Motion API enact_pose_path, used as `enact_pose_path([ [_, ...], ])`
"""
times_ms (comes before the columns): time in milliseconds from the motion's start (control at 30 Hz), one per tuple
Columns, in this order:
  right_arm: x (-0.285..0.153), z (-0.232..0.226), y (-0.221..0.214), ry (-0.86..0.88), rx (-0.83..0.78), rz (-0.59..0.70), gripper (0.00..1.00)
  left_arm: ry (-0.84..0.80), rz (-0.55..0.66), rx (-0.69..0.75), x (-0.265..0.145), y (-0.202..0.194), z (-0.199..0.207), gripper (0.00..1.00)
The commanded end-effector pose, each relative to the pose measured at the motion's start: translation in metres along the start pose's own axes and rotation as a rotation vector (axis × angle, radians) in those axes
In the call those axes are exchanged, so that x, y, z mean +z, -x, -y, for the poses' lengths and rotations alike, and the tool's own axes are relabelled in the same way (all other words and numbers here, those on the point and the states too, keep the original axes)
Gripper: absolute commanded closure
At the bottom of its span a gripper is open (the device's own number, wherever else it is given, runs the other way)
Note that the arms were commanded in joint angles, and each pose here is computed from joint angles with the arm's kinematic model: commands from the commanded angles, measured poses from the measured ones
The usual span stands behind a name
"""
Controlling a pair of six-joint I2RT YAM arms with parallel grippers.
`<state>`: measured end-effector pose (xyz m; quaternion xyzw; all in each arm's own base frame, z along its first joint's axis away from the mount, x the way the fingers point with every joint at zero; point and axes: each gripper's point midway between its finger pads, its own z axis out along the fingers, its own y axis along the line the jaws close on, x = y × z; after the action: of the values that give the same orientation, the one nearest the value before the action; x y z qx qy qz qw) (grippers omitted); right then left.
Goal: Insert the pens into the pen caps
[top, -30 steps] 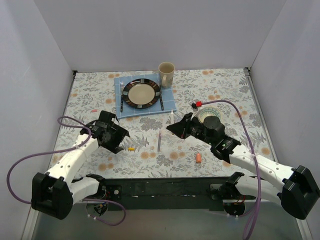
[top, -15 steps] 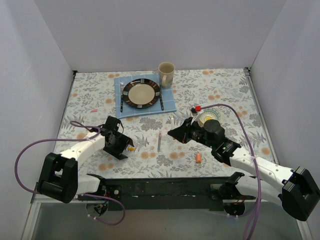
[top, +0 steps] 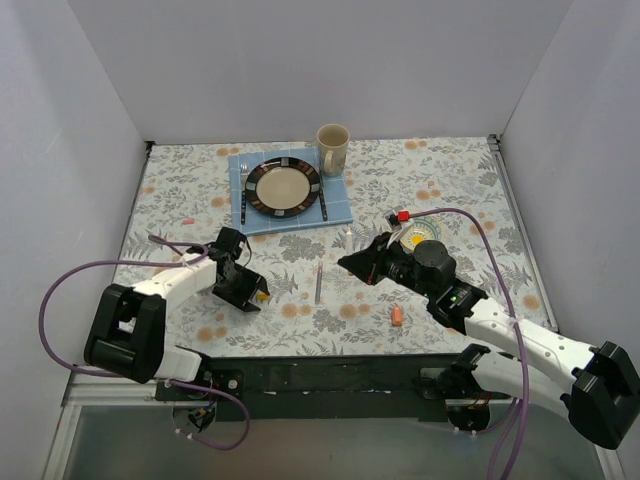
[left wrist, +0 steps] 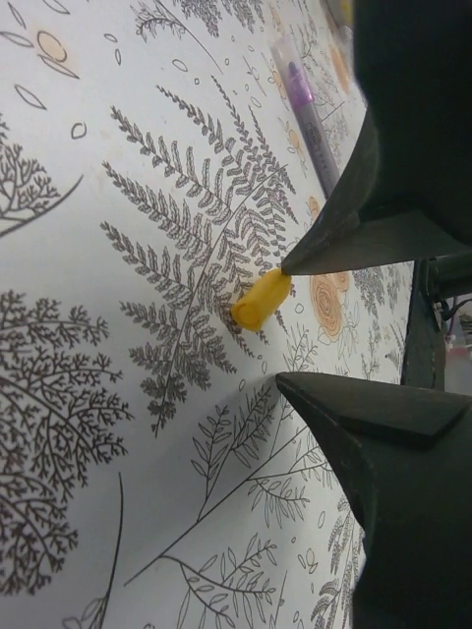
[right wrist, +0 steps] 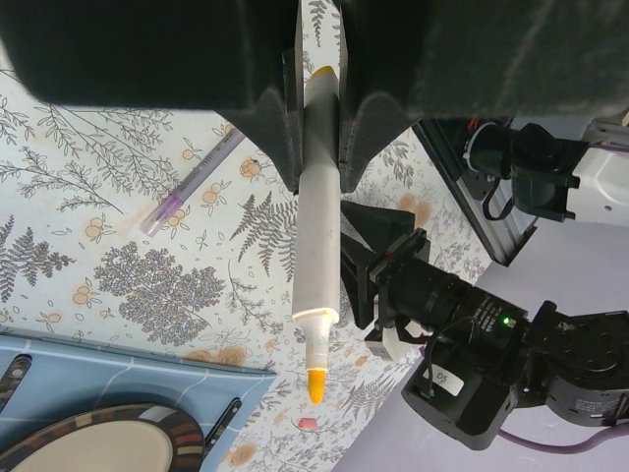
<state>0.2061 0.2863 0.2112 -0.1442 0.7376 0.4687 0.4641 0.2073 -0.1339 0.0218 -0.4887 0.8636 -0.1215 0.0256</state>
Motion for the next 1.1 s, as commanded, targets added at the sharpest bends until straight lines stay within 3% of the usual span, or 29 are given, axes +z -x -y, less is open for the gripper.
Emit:
enact_pose_path([
  [0, -0.004, -0.002, 0.012, -0.001, -0.028, 0.055, 0.99, 0.105, 0.068, -0.541, 0.005, 0.013, 0.005, 0.59],
  [367, -0.009, -0.004, 0.016, -0.001, -0.043, 0.075, 0.99, 0.138, 0.148, -0.501, 0.009, 0.028, 0.009, 0.63],
  [500, -0.010, -0.004, 0.019, -0.005, -0.052, 0.081, 0.99, 0.111, 0.185, -0.397, 0.006, 0.036, 0.017, 0.64],
  [600, -0.011, -0.003, 0.019, -0.013, -0.055, 0.082, 0.99, 0.096, 0.249, -0.244, -0.004, 0.045, 0.024, 0.64],
  [800, -0.013, -0.002, 0.019, -0.018, -0.059, 0.084, 0.99, 0.088, 0.401, 0.330, -0.028, 0.062, 0.036, 0.55],
  [900, -0.014, -0.003, 0.021, -0.016, -0.060, 0.093, 0.99, -0.025, 0.362, 0.626, -0.041, 0.048, 0.056, 0.53],
  [967, -0.013, -0.003, 0.022, -0.016, -0.059, 0.098, 0.99, -0.204, 0.378, 0.848, -0.065, 0.037, 0.082, 0.49],
  [1067, -0.014, -0.005, 0.023, -0.011, -0.060, 0.099, 0.99, -0.333, 0.462, 1.000, -0.093, 0.035, 0.105, 0.48],
])
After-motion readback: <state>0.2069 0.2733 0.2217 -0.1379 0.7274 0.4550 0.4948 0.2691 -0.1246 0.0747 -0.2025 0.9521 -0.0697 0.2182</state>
